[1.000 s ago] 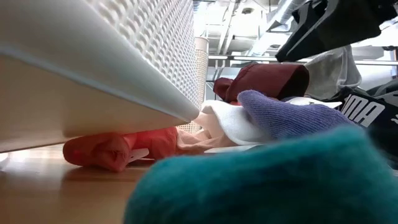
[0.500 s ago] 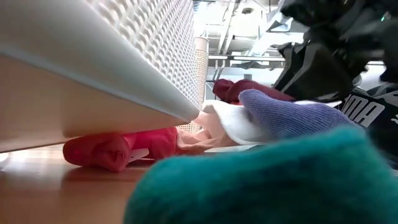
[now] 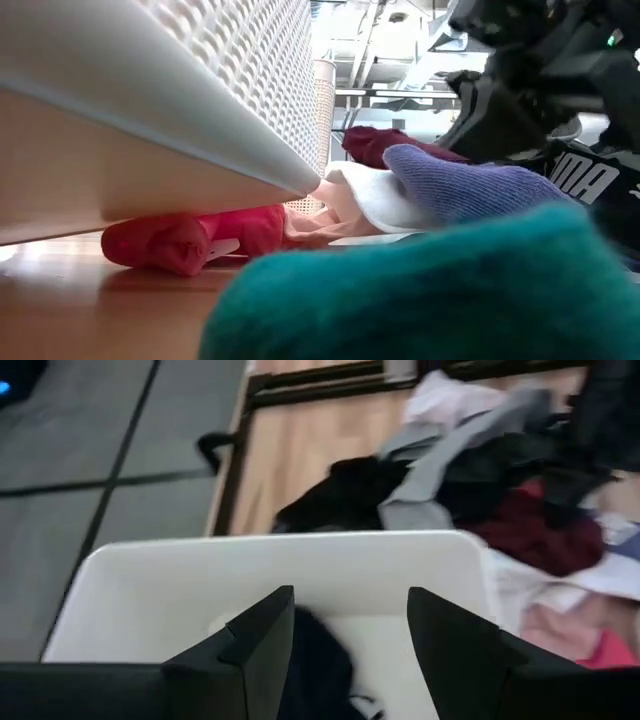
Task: Sort clothes
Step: Put the red underwear into the bottom white laundry bin
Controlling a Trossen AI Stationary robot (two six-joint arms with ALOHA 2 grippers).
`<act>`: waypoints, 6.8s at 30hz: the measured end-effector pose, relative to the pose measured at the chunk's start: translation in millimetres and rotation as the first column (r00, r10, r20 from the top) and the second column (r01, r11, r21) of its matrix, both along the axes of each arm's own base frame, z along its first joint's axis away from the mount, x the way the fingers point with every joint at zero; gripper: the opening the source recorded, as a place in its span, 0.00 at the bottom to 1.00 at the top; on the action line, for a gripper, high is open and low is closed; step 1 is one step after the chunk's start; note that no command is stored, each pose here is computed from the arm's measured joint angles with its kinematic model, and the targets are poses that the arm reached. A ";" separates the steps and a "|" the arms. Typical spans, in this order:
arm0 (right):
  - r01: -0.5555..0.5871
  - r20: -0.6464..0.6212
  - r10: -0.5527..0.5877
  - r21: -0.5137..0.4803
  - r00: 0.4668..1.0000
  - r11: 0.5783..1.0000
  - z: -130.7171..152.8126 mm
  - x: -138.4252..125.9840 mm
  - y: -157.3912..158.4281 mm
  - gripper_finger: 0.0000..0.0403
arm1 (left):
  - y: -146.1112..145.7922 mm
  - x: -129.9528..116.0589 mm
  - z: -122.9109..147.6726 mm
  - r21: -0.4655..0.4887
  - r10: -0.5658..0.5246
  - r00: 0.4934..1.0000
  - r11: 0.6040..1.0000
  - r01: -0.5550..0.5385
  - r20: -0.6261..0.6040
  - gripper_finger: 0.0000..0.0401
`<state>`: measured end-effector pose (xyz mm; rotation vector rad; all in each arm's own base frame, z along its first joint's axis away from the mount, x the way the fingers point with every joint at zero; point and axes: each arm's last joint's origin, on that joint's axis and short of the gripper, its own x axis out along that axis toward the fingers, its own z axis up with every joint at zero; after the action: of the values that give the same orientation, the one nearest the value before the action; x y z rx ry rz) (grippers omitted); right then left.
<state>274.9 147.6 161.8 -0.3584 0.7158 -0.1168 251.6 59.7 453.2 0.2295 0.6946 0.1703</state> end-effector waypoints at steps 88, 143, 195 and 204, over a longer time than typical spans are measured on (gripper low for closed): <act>-0.105 0.346 0.209 -0.297 0.915 0.949 230.6 -50.4 -17.4 0.00 | -87.8 99.0 -33.6 0.072 -0.474 0.865 0.880 0.469 0.164 0.56; -0.175 0.490 0.356 -0.376 0.796 0.910 301.9 -28.3 -8.4 0.04 | -77.6 176.7 -62.0 0.035 -0.486 0.724 0.841 0.540 0.489 0.09; 0.012 -0.027 -0.009 0.106 1.000 0.994 180.0 -70.8 8.7 0.40 | -197.1 -59.1 23.9 -0.046 -0.720 0.661 0.668 0.742 0.210 0.02; 0.004 -0.028 -0.001 0.121 1.000 0.993 168.6 -73.5 14.9 0.40 | -219.1 -20.0 -26.0 -0.126 -0.686 0.721 0.727 0.675 -0.096 0.02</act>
<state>201.4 162.5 330.4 -0.2430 0.7472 -0.0706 231.6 -159.4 427.1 0.4087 0.7099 -0.5973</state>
